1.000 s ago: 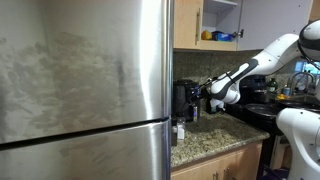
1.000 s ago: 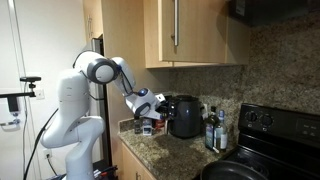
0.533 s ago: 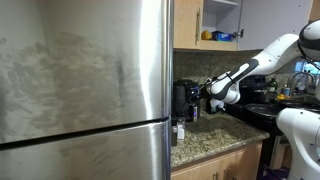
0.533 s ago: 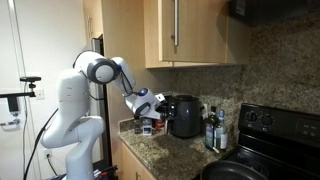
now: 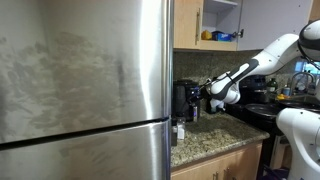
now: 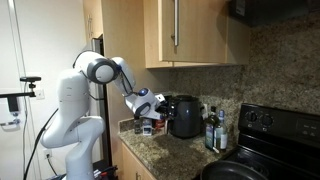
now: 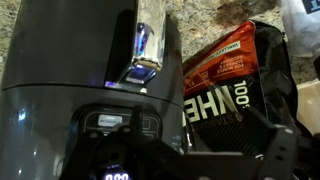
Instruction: Turn off the air fryer
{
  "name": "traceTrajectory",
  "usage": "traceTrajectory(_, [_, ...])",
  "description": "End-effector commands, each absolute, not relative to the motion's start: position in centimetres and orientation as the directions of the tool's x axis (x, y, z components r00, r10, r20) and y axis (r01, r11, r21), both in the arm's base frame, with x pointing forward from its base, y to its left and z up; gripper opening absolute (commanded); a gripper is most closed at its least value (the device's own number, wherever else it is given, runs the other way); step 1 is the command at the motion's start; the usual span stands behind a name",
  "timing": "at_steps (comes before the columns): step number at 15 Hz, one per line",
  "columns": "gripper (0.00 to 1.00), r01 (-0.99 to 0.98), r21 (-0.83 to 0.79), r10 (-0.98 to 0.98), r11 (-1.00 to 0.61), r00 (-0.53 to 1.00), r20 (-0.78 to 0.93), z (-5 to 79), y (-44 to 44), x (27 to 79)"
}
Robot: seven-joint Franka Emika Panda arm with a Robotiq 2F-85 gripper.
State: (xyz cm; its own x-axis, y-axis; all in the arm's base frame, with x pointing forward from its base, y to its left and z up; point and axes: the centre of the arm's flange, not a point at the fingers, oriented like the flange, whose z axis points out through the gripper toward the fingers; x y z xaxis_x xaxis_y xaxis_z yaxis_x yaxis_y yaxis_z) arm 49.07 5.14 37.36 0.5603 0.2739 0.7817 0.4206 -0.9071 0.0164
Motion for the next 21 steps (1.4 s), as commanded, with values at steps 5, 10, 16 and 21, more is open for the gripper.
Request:
traceTrajectory(5, [1.0,0.392,0.007,0.254,-0.92,0.581,0.774,36.7,6.6,52.2])
traceTrajectory(10, [1.0,0.323,-0.034,0.183,-0.946,0.618,0.764,36.6,7.0,52.8])
traceTrajectory(16, [1.0,0.276,-0.023,0.157,-0.961,0.613,0.774,36.4,6.8,53.6])
traceTrajectory(21, [1.0,0.312,-0.029,0.182,-0.95,0.622,0.762,36.0,7.3,53.6])
